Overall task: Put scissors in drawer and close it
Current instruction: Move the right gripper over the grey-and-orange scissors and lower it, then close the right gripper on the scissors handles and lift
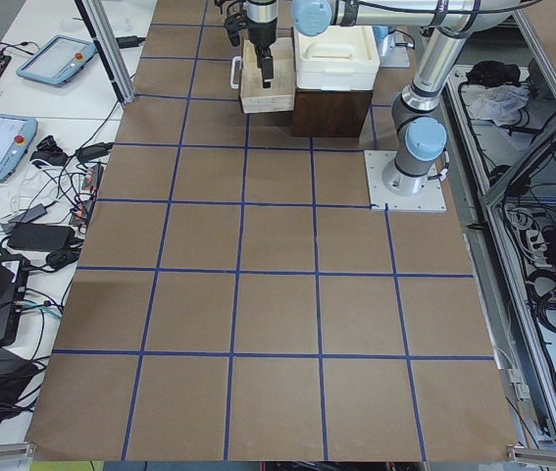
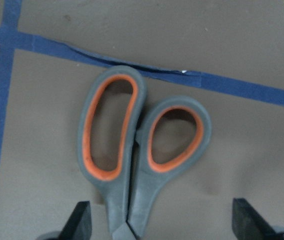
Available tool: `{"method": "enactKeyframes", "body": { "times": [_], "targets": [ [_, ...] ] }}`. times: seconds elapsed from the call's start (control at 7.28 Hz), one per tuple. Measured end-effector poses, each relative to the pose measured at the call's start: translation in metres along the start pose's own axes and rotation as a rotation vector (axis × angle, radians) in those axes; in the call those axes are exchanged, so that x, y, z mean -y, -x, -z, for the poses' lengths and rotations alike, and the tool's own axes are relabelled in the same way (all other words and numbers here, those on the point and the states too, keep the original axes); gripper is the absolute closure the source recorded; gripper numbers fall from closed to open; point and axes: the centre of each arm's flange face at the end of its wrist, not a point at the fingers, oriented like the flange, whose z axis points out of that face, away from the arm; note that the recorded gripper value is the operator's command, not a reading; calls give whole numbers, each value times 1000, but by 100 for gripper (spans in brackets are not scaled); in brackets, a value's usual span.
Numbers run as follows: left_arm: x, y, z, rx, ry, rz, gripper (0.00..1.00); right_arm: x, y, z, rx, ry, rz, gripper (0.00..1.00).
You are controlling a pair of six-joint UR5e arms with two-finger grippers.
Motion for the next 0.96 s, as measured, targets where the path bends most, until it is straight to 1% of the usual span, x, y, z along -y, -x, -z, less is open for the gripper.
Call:
{"method": "enactKeyframes", "body": {
  "times": [0.27,0.69,0.82,0.96],
  "targets": [
    [0,0,0,0,0,0,0,0,3,-1,5,2,6,6],
    [0,0,0,0,0,0,0,-5,6,0,5,5,0,36],
    [0,0,0,0,0,1,0,-5,6,-1,5,3,0,62],
    [0,0,0,0,0,0,0,-5,6,-1,5,1,0,94]
  ]
}}
